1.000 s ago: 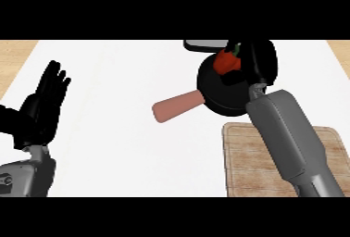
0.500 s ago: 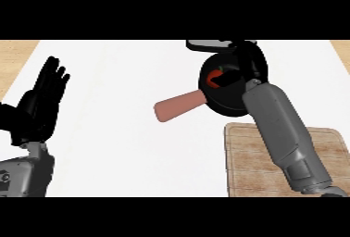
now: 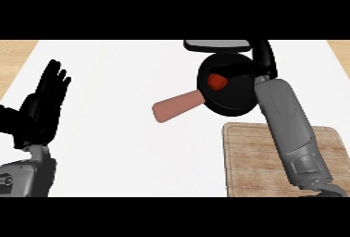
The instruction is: Pick the bell pepper from the cutting board and place it in the pot
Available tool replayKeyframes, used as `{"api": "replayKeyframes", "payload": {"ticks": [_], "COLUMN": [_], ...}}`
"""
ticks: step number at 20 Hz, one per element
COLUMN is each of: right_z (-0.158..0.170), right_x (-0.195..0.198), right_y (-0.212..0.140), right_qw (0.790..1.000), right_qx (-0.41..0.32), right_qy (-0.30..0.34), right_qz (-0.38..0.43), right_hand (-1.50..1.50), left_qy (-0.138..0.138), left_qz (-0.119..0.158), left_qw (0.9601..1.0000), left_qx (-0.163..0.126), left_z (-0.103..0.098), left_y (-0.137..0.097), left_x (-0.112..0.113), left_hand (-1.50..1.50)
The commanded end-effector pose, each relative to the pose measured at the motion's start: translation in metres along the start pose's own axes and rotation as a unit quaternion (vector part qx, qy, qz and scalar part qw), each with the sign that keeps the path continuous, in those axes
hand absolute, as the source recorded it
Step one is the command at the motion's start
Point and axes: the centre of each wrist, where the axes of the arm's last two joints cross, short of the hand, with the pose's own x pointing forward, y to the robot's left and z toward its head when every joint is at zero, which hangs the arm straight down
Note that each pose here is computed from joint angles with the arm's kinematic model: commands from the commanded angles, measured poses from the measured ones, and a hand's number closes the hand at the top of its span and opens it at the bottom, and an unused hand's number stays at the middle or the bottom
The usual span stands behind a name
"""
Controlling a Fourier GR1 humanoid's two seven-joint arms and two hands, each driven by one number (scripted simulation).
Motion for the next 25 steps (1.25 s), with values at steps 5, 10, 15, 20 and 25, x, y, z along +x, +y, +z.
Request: {"api": "replayKeyframes", "payload": {"ticks": [5,10,15,20,25], "right_z": [0.007,0.004,0.023,0.03,0.039], "right_x": [-0.041,-0.039,-0.057,-0.062,-0.074], "right_y": [-0.078,-0.127,-0.179,-0.191,-0.208], "right_qw": [0.996,0.996,0.996,0.997,0.996], "right_qx": [-0.034,-0.018,-0.004,-0.009,0.012], "right_qy": [0.006,0.002,0.001,-0.005,0.009], "right_qz": [-0.086,-0.09,-0.088,-0.082,-0.084], "right_hand": [-1.5,-1.5,-1.5,-1.5,-1.5], "left_qy": [0.001,0.006,0.007,-0.003,0.013], "left_qz": [-0.002,-0.001,-0.004,-0.011,0.003], "left_qw": [1.0,1.0,0.9999,0.9999,0.9999], "left_qx": [0.006,0.006,0.01,0.008,0.007], "left_z": [-0.001,-0.006,-0.007,0.002,0.004], "left_y": [0.022,0.02,-0.001,0.007,-0.001], "left_x": [0.008,-0.008,-0.003,-0.012,-0.003], "left_hand": [0.0,0.0,0.0,0.0,0.0]}}
